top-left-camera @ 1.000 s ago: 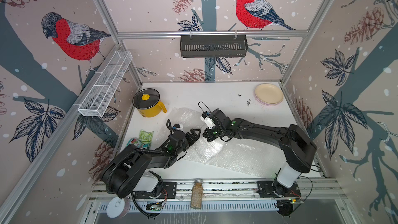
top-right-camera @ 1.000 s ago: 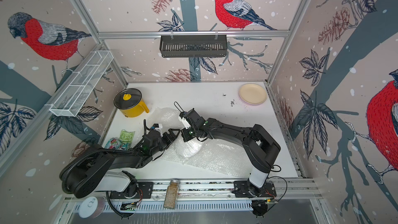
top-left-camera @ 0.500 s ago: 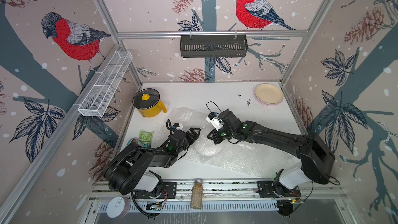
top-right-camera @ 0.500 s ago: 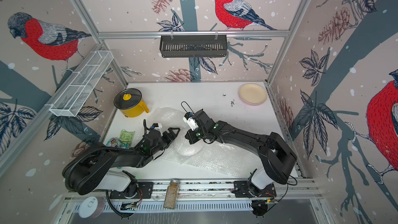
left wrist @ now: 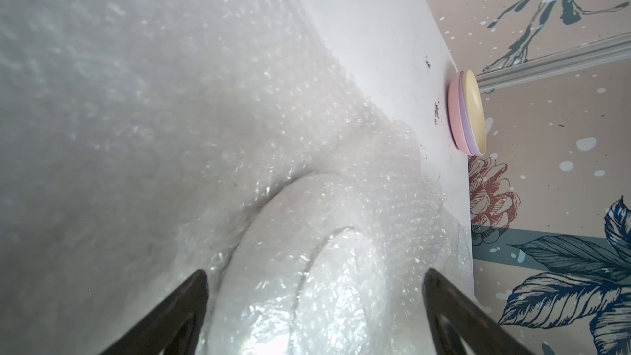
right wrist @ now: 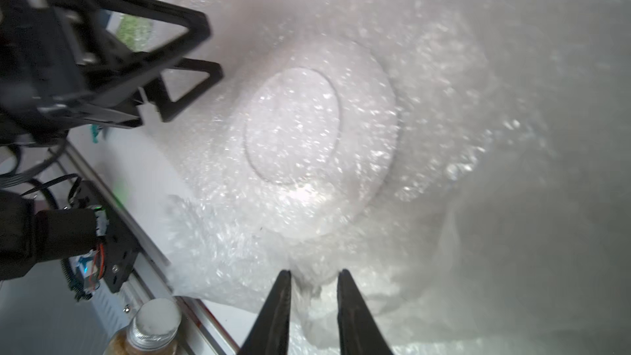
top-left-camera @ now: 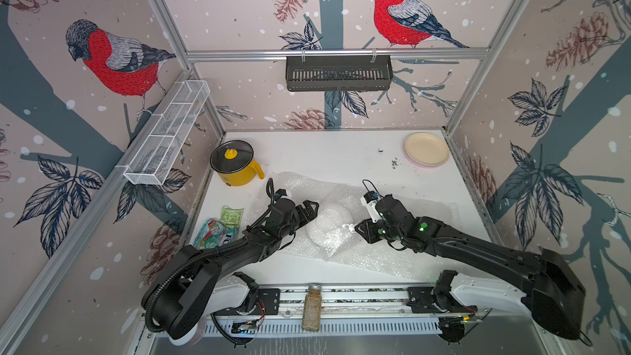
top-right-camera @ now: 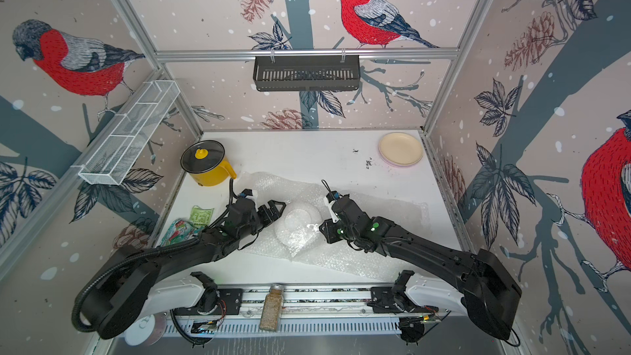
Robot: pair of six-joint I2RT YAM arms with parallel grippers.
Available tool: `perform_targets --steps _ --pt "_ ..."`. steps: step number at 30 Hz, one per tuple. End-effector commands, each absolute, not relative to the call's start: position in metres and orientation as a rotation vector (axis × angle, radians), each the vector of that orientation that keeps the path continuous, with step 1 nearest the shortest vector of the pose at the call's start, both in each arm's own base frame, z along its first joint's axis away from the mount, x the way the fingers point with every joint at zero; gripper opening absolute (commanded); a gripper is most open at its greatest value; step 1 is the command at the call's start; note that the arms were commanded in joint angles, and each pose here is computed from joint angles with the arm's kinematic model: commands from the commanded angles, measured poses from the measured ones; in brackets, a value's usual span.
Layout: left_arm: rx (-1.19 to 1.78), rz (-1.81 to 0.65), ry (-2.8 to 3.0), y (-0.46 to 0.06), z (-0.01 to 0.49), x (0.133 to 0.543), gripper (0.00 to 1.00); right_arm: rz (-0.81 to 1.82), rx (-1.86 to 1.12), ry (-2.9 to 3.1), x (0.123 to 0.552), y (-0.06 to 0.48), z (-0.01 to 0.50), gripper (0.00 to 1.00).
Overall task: Unpack dinner plates from bubble wrap
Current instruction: Unwrap the bubble wrap.
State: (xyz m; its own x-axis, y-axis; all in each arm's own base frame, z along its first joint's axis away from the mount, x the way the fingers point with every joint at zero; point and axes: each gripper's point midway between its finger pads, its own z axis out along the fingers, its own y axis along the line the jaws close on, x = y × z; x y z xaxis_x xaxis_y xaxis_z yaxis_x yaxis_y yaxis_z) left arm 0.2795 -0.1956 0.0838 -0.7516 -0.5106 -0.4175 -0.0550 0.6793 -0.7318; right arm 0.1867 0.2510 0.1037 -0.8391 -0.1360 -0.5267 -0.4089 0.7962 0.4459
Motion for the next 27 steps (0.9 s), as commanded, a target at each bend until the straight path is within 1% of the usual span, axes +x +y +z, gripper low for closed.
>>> perform_targets --steps 1,3,4,6,9,12,14,16,19,20,24,27 --pt "-0.216 -0.963 2.302 -0.208 0.095 0.274 0.96 0.714 -0.168 2.433 0.209 0.235 0.113 0.29" --pt "-0.116 -0.976 2.307 -0.214 0.102 0.27 0.96 0.679 -0.097 2.397 0.217 0.225 0.122 0.33" --pt "-0.052 -0.995 2.303 -0.22 0.106 0.267 0.95 0.642 -0.048 2.382 0.222 0.216 0.124 0.39" --pt "0.062 -1.002 2.307 -0.228 0.109 0.26 0.95 0.602 0.016 2.359 0.23 0.203 0.128 0.44" --pt "0.242 -0.94 2.339 -0.246 0.106 0.249 0.95 0.577 0.115 2.342 0.242 0.183 0.129 0.52" --pt "0.43 -0.875 2.378 -0.271 0.096 0.235 0.95 0.632 0.163 2.339 0.252 0.177 0.128 0.63" --pt "0.492 -0.882 2.401 -0.285 0.09 0.229 0.95 0.645 0.153 2.35 0.255 0.18 0.127 0.64" --pt "0.566 -0.966 2.392 -0.303 0.093 0.221 0.94 0.606 0.159 2.382 0.258 0.177 0.124 0.66" --pt "0.679 -1.059 2.365 -0.33 0.099 0.207 0.93 0.558 0.215 2.433 0.264 0.164 0.109 0.75" --pt "0.717 -1.088 2.363 -0.338 0.099 0.202 0.93 0.567 0.231 2.474 0.264 0.162 0.101 0.75" --pt "0.806 -1.164 2.396 -0.367 0.089 0.19 0.9 0.686 0.284 2.578 0.26 0.158 0.074 0.77" --pt "0.804 -1.186 2.403 -0.381 0.083 0.19 0.88 0.796 0.248 2.552 0.26 0.171 0.079 0.77"
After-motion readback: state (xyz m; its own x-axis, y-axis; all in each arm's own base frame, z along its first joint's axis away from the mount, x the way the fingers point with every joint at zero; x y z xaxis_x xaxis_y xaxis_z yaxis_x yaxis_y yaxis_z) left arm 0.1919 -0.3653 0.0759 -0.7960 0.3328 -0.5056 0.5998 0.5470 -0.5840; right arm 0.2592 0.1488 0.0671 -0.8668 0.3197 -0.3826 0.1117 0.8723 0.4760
